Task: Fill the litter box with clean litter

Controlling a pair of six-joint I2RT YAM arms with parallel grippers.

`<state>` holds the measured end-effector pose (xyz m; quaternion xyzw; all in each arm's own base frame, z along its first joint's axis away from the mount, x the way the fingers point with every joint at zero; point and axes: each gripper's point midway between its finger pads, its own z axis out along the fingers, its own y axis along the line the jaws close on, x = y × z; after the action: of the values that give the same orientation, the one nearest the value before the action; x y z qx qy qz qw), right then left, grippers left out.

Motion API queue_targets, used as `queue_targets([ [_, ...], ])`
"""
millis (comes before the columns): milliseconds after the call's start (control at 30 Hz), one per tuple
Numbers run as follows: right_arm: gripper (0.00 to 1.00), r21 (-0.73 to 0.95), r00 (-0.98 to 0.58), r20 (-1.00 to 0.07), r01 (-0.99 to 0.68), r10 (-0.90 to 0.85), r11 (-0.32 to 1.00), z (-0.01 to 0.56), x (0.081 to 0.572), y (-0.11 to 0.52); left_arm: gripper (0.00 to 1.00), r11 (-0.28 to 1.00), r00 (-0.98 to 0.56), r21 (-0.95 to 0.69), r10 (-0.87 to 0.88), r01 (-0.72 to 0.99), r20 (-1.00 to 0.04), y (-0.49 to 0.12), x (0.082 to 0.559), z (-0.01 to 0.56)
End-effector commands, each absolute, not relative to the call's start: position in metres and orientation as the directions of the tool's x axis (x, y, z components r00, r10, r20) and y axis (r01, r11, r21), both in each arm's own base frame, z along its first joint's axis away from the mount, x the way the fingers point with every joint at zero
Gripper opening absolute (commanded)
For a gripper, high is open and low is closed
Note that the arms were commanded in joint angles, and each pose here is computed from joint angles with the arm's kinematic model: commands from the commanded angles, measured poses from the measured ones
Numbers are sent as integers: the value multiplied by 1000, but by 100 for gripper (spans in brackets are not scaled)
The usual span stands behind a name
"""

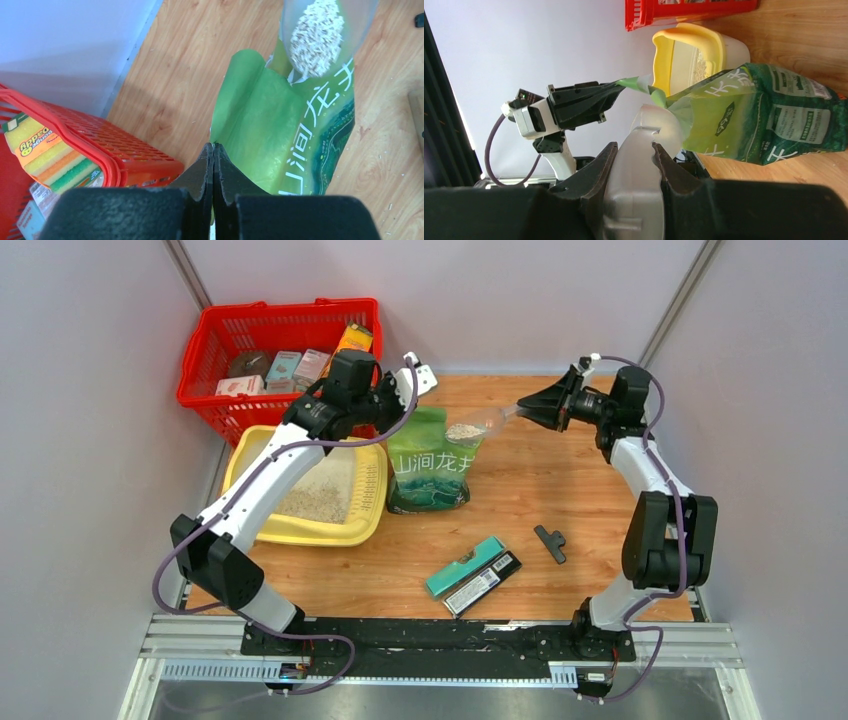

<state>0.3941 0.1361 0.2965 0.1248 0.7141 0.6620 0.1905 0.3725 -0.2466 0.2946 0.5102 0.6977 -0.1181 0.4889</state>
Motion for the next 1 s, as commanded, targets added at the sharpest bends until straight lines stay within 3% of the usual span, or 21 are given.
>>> queue_targets([
  [0, 0, 982, -912, -187, -166, 365, 90, 334, 377, 157, 0, 527, -16, 356, 575, 772, -818, -242, 393, 313],
  [100, 0, 984, -924, -176, -156, 339, 86, 332, 378, 170, 9, 576, -99, 312, 571, 756, -815, -240, 400, 307],
  [133, 0, 984, -926, -177, -158, 332, 85, 332, 378, 173, 20, 597, -129, 291, 560, 748, -818, -237, 398, 312],
  [200, 0, 984, -931, -179, -161, 318, 80, 334, 382, 181, 30, 610, -148, 281, 556, 741, -818, -234, 397, 316],
  [233, 0, 983, -938, -183, -168, 295, 74, 336, 379, 191, 41, 618, -157, 272, 549, 737, -821, -233, 395, 317],
  [333, 0, 982, -946, -191, -180, 261, 63, 340, 382, 209, 54, 654, -176, 267, 530, 708, -829, -218, 390, 327],
  [433, 0, 981, -955, -195, -189, 221, 50, 342, 382, 231, 60, 706, -226, 240, 498, 666, -837, -196, 386, 333],
  [600, 0, 983, -971, -185, -182, 149, 34, 338, 382, 268, 61, 781, -267, 249, 464, 573, -845, -144, 374, 344],
  [967, 0, 985, -984, -173, -172, 46, 29, 306, 396, 350, 62, 823, -379, 258, 481, 506, -791, -77, 316, 305],
])
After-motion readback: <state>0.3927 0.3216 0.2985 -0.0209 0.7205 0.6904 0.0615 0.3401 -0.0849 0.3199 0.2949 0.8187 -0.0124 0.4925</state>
